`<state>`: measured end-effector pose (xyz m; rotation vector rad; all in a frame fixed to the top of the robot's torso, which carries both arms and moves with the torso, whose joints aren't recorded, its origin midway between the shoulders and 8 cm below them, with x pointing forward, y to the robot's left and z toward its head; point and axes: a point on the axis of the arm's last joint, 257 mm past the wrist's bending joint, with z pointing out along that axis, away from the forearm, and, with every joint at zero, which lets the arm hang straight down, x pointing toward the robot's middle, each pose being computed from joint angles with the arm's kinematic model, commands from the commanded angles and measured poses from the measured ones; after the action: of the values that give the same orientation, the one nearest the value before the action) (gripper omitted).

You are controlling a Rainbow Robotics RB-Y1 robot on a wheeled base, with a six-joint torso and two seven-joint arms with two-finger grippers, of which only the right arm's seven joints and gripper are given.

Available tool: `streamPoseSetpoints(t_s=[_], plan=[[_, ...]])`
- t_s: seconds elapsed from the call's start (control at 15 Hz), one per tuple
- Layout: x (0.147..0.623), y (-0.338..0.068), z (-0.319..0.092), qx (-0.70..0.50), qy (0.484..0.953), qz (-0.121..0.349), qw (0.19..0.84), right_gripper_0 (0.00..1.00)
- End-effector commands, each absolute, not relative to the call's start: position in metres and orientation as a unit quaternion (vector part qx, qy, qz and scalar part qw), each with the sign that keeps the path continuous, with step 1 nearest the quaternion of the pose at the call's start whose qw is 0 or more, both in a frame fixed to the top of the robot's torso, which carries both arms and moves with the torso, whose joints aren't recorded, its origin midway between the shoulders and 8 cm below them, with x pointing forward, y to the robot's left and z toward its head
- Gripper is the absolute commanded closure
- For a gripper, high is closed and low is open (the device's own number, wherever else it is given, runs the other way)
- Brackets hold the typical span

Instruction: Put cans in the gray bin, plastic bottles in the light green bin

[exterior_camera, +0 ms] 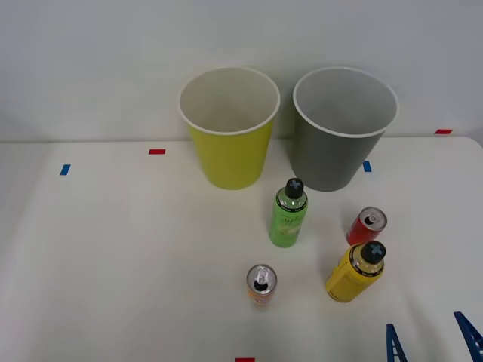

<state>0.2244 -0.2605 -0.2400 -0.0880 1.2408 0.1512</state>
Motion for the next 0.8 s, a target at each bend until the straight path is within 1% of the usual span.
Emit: streamPoseSetpoints(t_s=[0.07,0.8], plan=[[0.2244,-0.2605,-0.2400,-0.041,0.581,0.071,0.810,0.00],[0.2244,-0.2605,-0.2400,-0.041,0.581,0.071,0.810,0.00]])
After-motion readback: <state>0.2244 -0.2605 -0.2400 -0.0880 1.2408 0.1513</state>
